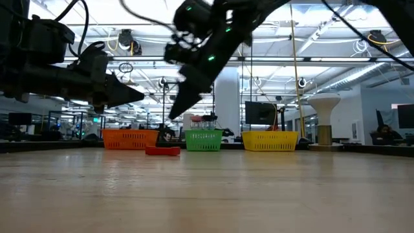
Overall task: Pick & Place Office items
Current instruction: Put the red digital clock into the orange bin
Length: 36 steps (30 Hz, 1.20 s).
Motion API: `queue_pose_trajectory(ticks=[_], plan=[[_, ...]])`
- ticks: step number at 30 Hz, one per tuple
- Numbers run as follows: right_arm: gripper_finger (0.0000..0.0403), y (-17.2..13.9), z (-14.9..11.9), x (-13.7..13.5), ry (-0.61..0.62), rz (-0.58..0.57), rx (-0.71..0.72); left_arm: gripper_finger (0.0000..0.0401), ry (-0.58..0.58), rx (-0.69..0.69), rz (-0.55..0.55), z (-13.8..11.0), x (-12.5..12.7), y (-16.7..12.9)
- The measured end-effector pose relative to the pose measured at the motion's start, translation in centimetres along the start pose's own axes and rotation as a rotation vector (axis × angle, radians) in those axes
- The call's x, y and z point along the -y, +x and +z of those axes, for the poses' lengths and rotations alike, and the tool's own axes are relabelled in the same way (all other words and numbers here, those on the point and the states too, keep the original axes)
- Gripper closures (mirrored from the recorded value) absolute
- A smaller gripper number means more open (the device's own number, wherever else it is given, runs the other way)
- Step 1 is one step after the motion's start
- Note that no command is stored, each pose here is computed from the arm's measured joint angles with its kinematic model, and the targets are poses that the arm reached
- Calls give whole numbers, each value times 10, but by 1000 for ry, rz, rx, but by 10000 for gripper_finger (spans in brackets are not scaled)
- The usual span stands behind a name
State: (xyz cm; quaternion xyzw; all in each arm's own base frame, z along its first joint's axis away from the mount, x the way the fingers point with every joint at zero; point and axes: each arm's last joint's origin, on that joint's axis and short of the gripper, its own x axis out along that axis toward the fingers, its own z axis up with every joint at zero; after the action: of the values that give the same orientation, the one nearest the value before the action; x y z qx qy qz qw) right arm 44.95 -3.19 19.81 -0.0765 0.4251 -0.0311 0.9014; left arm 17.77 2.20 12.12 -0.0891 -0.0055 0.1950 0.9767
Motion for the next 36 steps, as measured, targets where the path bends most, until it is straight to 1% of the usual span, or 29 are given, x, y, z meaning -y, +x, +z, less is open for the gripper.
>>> queue_pose_trajectory(ticks=[2, 5, 8, 9, 11, 12, 13, 16, 17, 19, 22, 25, 28, 30, 32, 34, 36], plan=[[197, -11, -9, -2, -23, 0, 15, 384, -7, -11, -31, 0, 1, 1], [251, -30, -40, -5, -21, -2, 38, 391, -21, -42, -73, -2, 4, 4], [317, -49, -70, -8, 7, -19, 137, 397, -14, -97, -118, -4, 8, 12], [338, -55, -82, -9, 16, -22, 148, 394, -11, -113, -137, -4, 10, 16], [379, -65, -97, -11, 28, -34, 236, 385, -1, -158, -159, -4, 14, 26], [390, -71, -106, -12, 31, -38, 266, 379, 6, -195, -161, -5, 17, 32], [396, -77, -116, -13, 36, -41, 281, 373, 15, -238, -161, -6, 19, 39], [384, -89, -135, -12, 71, -61, 375, 348, 40, -387, -168, -6, 26, 60], [380, -93, -143, -12, 83, -62, 374, 338, 45, -436, -177, -4, 30, 67], [378, -98, -152, -11, 101, -73, 415, 316, 56, -527, -185, 1, 36, 80], [383, -107, -167, -12, 108, -80, 440, 278, 85, -657, -175, 12, 46, 95], [394, -112, -178, -13, 111, -87, 460, 237, 152, -766, -186, 26, 55, 105], [401, -116, -183, -13, 106, -92, 477, 197, 248, -870, -207, 33, 61, 106], [400, -116, -187, -14, 103, -92, 472, 173, 296, -904, -205, 35, 61, 108], [398, -116, -192, -15, 98, -92, 466, 152, 330, -950, -178, 38, 58, 107], [397, -116, -193, -15, 94, -93, 459, 137, 355, -959, -166, 39, 55, 111], [397, -116, -193, -15, 85, -94, 459, 128, 365, -984, -156, 35, 49, 113]])
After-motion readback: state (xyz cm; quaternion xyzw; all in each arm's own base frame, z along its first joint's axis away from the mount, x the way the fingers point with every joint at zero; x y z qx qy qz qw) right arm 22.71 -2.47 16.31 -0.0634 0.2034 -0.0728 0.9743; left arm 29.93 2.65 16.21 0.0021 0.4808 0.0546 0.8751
